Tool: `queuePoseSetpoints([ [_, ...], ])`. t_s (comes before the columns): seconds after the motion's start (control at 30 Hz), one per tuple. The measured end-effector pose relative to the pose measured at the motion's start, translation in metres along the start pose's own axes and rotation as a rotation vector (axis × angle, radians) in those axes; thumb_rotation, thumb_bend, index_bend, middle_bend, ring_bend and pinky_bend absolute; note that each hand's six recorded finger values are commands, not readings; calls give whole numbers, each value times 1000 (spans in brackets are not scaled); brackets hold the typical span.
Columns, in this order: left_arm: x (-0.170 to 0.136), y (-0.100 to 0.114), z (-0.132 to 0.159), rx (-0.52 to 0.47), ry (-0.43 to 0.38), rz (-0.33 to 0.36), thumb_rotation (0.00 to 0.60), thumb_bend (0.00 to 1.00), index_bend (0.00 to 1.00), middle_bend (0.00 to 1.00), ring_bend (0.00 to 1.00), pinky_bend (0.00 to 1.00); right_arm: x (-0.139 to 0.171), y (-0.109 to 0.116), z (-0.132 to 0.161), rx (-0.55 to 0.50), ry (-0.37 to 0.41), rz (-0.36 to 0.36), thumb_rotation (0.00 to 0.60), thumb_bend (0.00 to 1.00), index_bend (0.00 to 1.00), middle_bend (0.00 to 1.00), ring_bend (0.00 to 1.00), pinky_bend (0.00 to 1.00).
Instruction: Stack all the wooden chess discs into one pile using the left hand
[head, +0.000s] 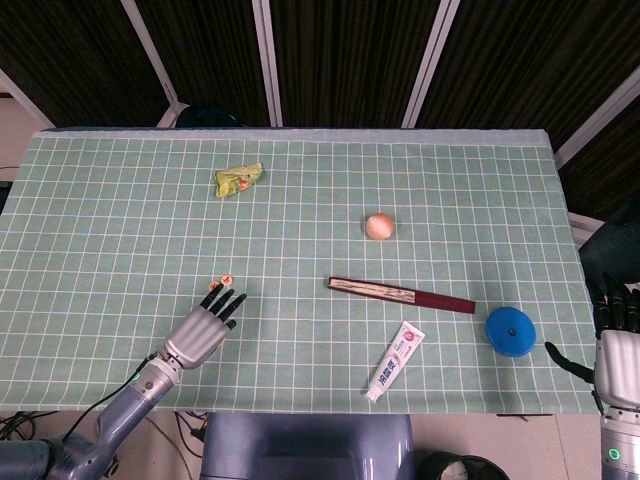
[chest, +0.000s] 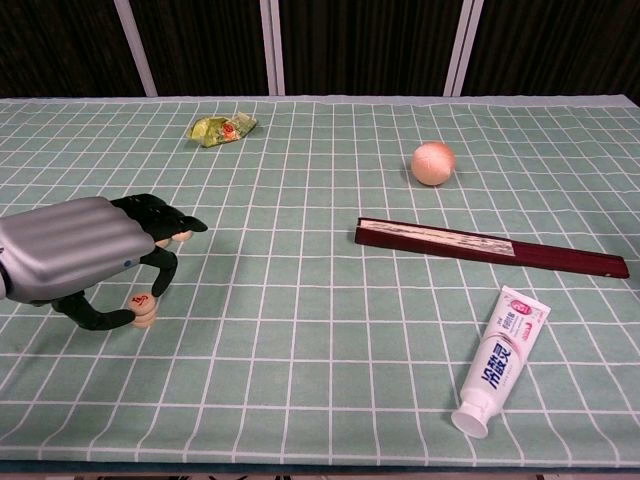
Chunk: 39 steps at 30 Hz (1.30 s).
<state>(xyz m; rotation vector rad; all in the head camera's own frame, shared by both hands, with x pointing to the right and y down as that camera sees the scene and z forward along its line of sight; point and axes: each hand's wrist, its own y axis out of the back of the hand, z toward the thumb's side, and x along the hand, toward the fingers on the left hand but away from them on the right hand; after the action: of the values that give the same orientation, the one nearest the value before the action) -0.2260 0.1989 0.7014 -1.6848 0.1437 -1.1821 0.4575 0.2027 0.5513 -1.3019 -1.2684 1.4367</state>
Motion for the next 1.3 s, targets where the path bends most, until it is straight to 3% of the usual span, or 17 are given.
queuePoseSetpoints([
  [1.3,-4,-2,-2,21,7,-3,600,310,449,6,0,0,0,-1,0,-1,-1,4,600,232,92,13,0,0],
])
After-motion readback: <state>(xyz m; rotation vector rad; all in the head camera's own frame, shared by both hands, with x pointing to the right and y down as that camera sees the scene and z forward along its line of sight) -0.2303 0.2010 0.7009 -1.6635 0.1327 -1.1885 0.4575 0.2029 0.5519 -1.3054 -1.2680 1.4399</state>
